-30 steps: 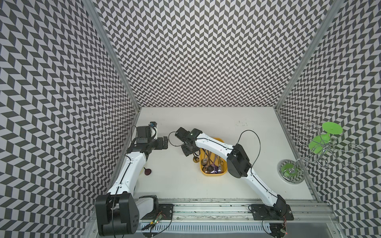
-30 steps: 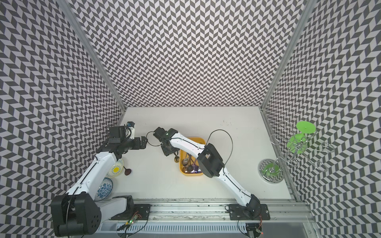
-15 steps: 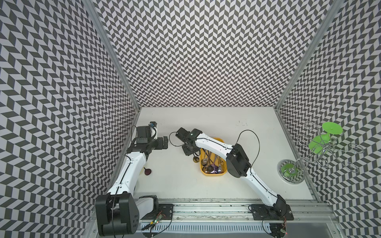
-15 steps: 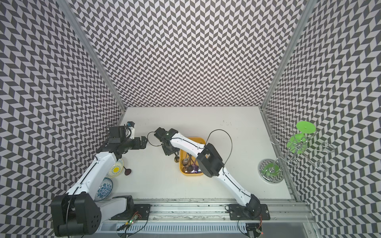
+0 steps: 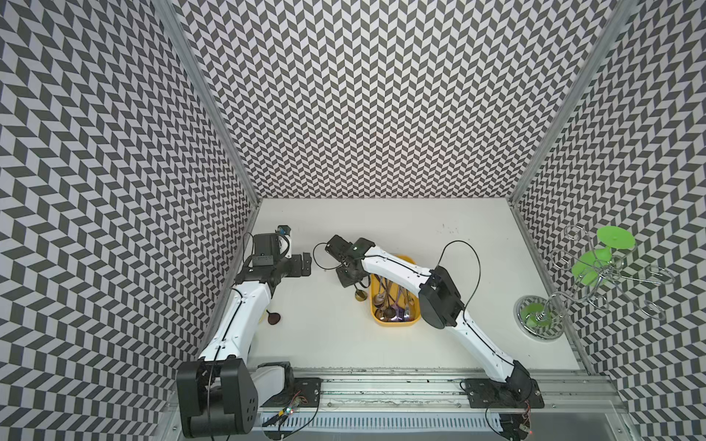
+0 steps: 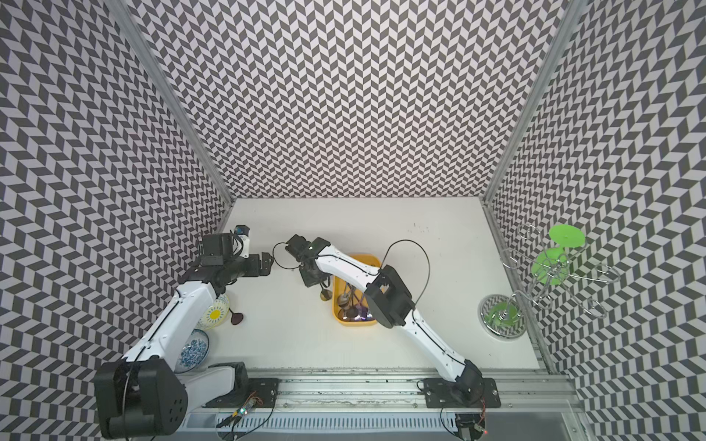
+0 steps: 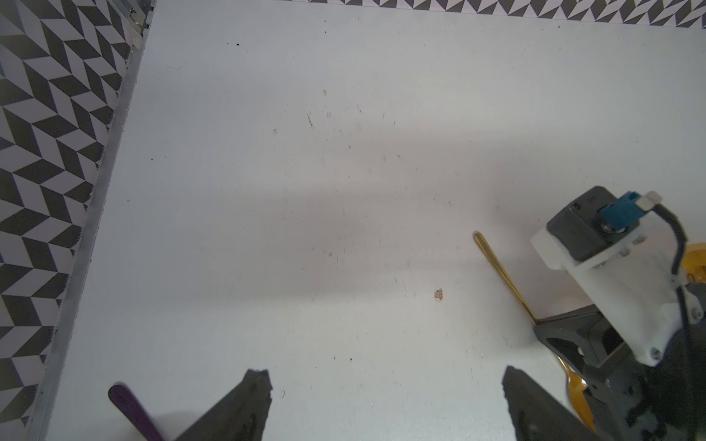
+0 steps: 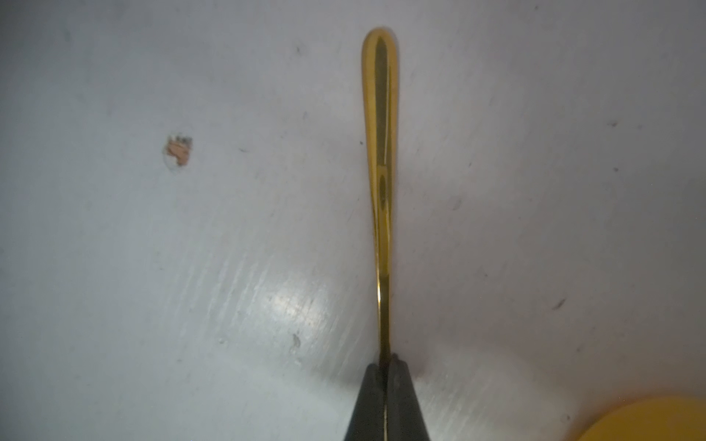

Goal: Put the spoon into the storage box
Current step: Pick up the spoon from the center of the board, then place the spoon in the storage box.

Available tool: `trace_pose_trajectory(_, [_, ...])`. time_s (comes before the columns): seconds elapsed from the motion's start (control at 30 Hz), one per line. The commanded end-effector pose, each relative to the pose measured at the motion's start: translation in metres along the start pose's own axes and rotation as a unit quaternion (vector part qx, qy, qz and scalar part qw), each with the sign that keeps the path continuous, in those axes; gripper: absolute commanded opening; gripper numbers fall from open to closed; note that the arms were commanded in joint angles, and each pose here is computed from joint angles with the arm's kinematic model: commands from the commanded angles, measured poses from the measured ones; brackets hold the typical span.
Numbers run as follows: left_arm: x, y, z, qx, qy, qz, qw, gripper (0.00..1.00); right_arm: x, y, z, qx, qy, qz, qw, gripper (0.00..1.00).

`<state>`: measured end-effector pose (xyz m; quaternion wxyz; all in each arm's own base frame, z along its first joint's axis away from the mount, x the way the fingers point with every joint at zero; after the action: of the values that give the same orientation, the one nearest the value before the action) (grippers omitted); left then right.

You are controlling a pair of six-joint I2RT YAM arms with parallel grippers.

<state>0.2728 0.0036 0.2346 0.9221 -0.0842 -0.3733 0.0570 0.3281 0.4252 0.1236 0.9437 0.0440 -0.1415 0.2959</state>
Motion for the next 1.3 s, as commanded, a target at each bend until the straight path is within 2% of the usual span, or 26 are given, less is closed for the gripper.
trace_pose_trajectory(0.0, [0.002,-0.002,0.007,0.001,-0.019,-0.004,1.000,0.99,0.014,0.004,0.024,0.030,-0.044,-0.022,0.998,0.00])
trace_pose_trajectory(0.3, [0.002,-0.002,0.006,0.001,-0.019,-0.005,1.000,0.99,0.025,0.001,0.077,0.069,-0.091,-0.045,0.992,0.00])
trace_pose_trajectory(0.77, [0.001,-0.006,0.001,-0.008,-0.012,-0.021,1.000,0.99,0.004,-0.025,0.134,0.061,-0.091,-0.066,0.992,0.00])
trace_pose_trajectory(0.97, [0.000,-0.008,-0.004,-0.015,-0.009,-0.035,0.999,0.99,-0.020,-0.045,0.141,0.031,-0.059,-0.080,0.995,0.00])
trace_pose_trajectory(1.27, [0.004,-0.019,-0.013,-0.015,-0.023,-0.083,0.996,0.99,-0.053,-0.079,0.144,0.032,-0.075,-0.127,0.989,0.00])
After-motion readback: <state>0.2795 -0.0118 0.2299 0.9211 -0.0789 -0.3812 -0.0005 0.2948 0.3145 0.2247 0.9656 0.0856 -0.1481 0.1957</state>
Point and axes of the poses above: each gripper's point midway between its finger pads, its own z axis back along the fingers, its own y axis along the line the jaws close on, x = y × z, the point moved 10 cm from there along z, back along the fingers, and after that the axes turned 9 degrees about z, right-handed, at the moved point
